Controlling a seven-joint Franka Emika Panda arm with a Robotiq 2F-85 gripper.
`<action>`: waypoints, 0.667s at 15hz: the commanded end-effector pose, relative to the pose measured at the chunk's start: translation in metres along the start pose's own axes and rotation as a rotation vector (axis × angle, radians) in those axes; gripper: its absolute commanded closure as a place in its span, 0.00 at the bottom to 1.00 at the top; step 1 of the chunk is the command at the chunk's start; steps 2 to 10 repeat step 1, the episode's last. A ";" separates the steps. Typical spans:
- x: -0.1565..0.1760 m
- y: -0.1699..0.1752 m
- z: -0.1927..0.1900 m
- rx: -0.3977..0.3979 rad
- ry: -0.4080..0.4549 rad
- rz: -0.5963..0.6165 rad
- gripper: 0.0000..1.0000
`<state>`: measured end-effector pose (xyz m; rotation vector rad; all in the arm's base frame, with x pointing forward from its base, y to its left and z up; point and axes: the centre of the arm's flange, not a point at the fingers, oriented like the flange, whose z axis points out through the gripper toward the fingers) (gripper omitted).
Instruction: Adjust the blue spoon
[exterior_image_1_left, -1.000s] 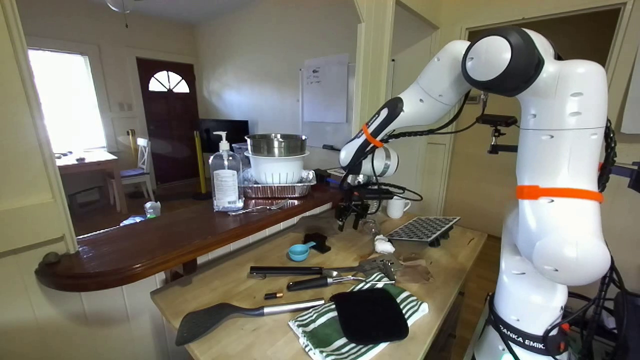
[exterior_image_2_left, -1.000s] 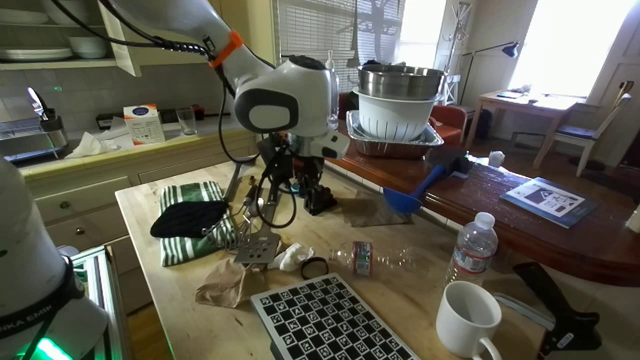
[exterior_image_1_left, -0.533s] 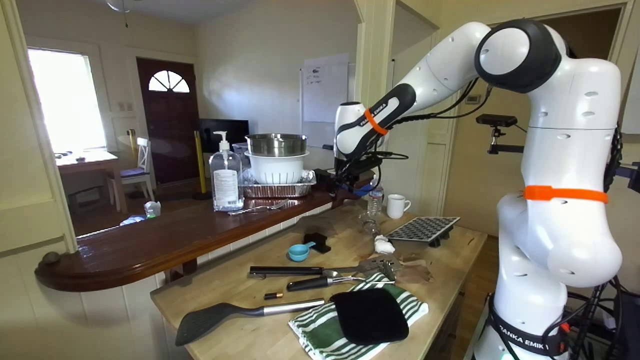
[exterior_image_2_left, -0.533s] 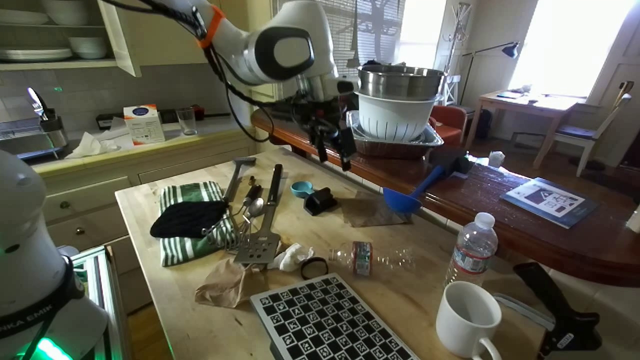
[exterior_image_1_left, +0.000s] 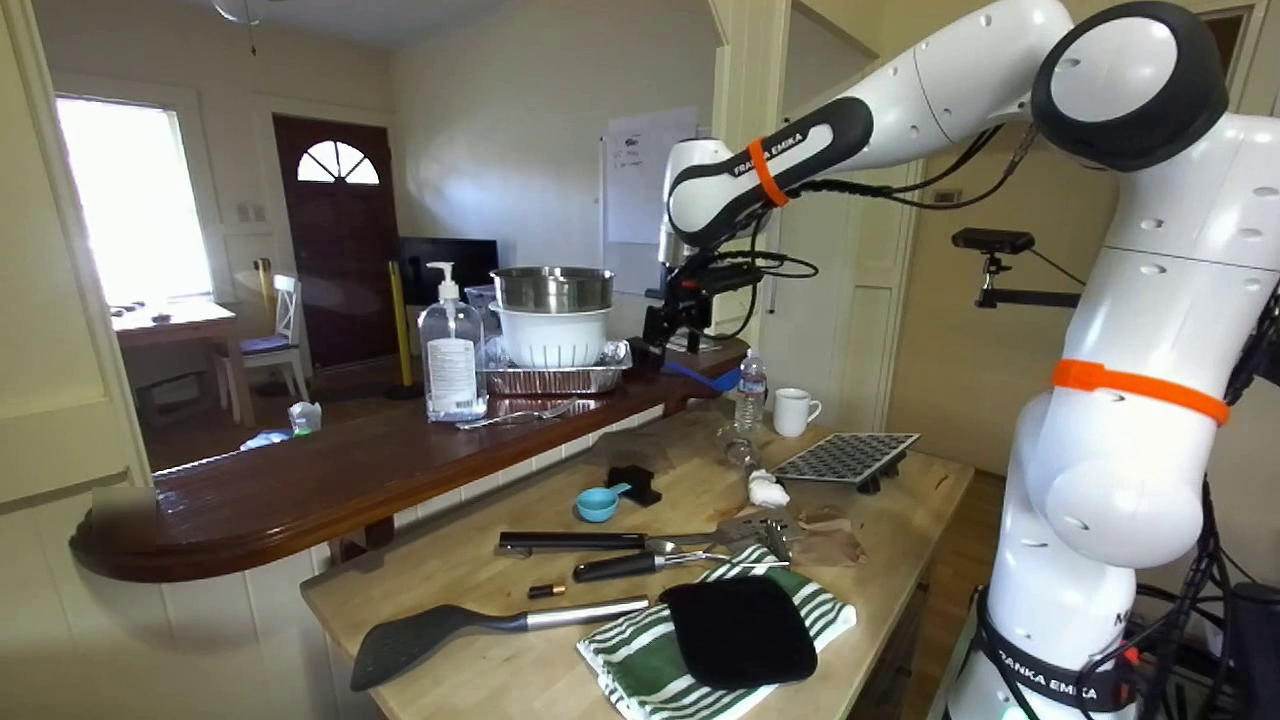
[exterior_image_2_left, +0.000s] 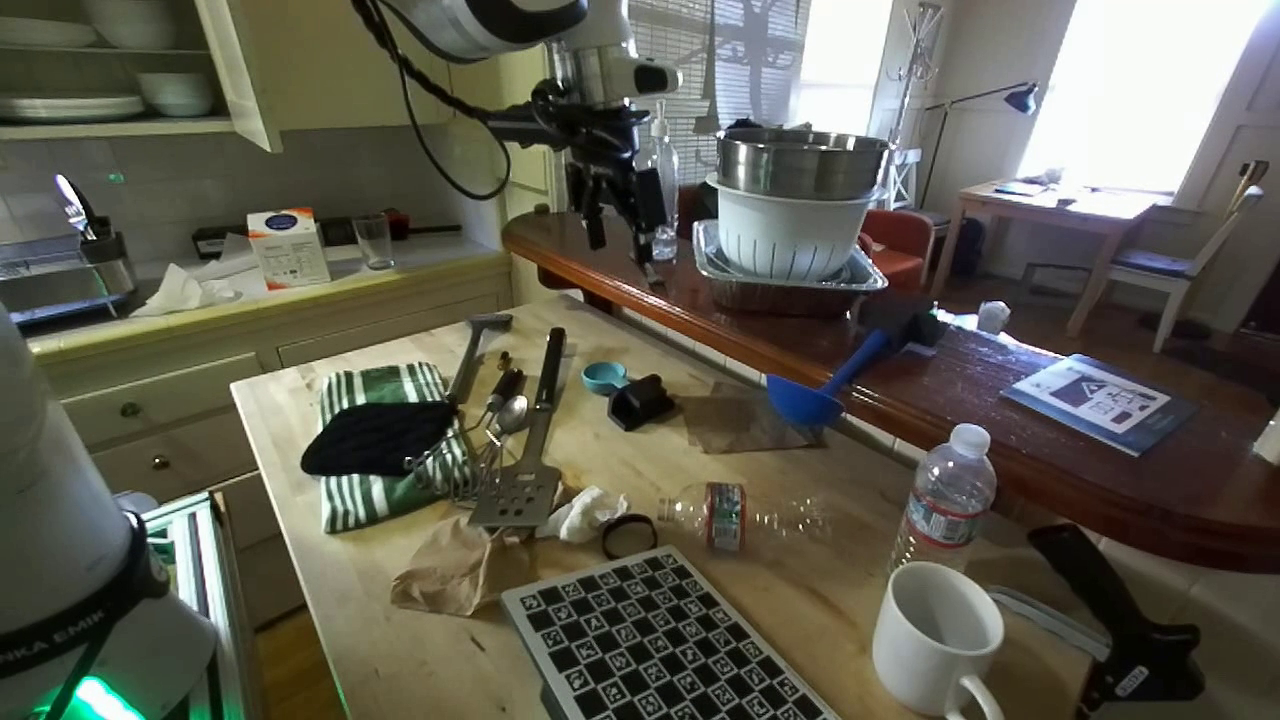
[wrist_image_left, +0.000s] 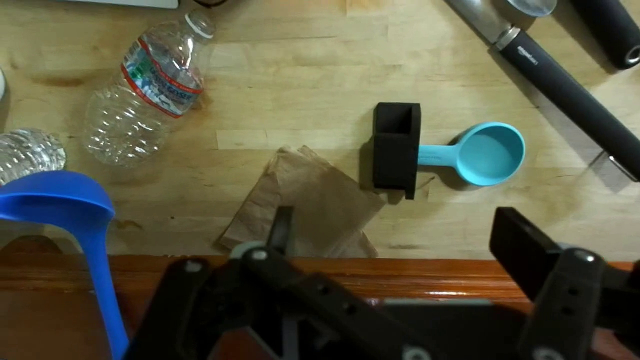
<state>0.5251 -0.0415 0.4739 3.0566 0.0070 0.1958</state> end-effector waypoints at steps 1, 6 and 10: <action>0.001 0.002 0.005 -0.002 -0.007 0.004 0.00; 0.001 0.002 0.005 -0.002 -0.007 0.004 0.00; 0.001 0.002 0.005 -0.002 -0.007 0.004 0.00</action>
